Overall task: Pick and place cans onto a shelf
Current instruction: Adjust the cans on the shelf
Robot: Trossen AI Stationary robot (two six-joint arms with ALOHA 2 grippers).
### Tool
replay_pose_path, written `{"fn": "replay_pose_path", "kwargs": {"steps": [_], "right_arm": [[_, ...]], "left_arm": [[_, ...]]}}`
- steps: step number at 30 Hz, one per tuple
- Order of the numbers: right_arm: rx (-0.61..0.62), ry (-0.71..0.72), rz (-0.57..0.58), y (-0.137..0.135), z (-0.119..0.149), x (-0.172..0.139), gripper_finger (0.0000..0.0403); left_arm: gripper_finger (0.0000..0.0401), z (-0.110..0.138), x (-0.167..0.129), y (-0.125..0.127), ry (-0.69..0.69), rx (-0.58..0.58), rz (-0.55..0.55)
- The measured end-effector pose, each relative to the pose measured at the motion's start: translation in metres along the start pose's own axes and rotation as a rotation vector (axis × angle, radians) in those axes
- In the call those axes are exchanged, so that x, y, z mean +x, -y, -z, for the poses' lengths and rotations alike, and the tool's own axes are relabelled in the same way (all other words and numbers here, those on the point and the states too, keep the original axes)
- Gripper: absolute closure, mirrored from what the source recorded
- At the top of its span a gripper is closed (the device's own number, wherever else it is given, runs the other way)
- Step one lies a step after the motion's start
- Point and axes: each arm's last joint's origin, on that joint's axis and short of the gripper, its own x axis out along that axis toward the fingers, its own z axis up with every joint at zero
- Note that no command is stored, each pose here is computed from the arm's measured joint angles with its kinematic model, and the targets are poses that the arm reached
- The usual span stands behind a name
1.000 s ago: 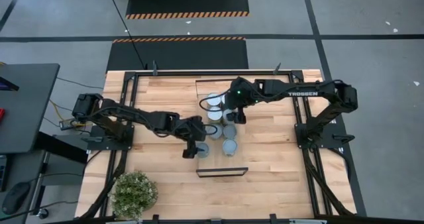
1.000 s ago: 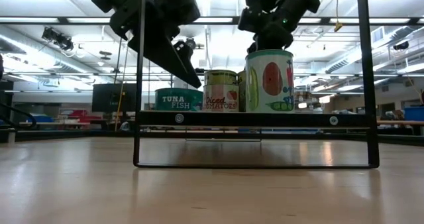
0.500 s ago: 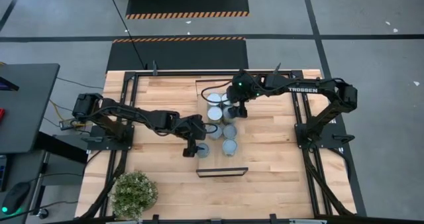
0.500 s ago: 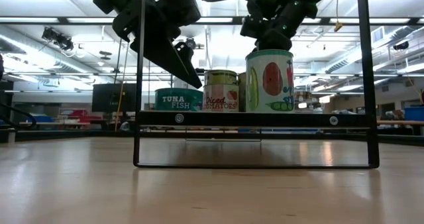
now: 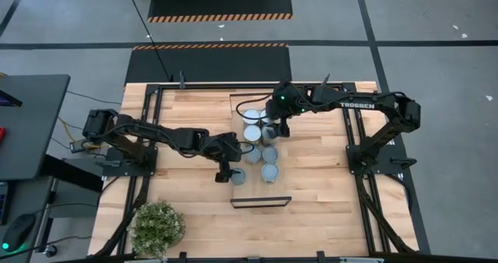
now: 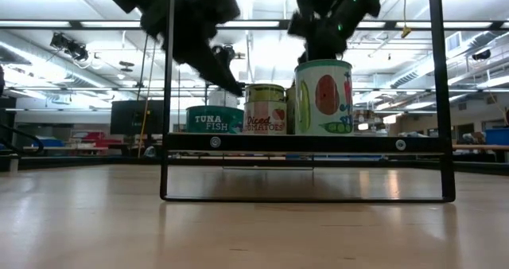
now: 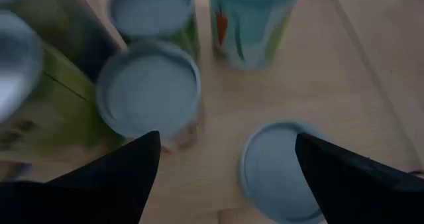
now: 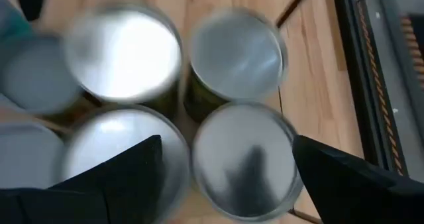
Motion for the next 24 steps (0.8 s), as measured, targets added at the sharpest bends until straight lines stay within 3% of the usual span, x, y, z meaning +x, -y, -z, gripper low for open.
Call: {"fn": "replay_pose_path", "kwargs": {"steps": [5,12,17,24], "right_arm": [[-0.031,0.095,-0.017,-0.015,-0.023,-0.018,0.0055],[-0.069,0.173,-0.036,-0.035,-0.037,0.001,0.0055],[-0.058,0.133,-0.04,-0.034,-0.042,0.023,0.0055],[-0.08,0.029,-0.013,-0.024,-0.045,0.045,0.0055]], "left_arm": [[0.0044,-0.009,-0.021,-0.006,0.076,-0.023,-0.037],[0.0044,-0.007,-0.02,-0.021,0.06,-0.063,-0.165],[0.0044,-0.005,-0.02,-0.031,0.053,-0.103,-0.228],[0.0044,-0.002,-0.021,-0.033,0.025,-0.108,-0.234]]}}
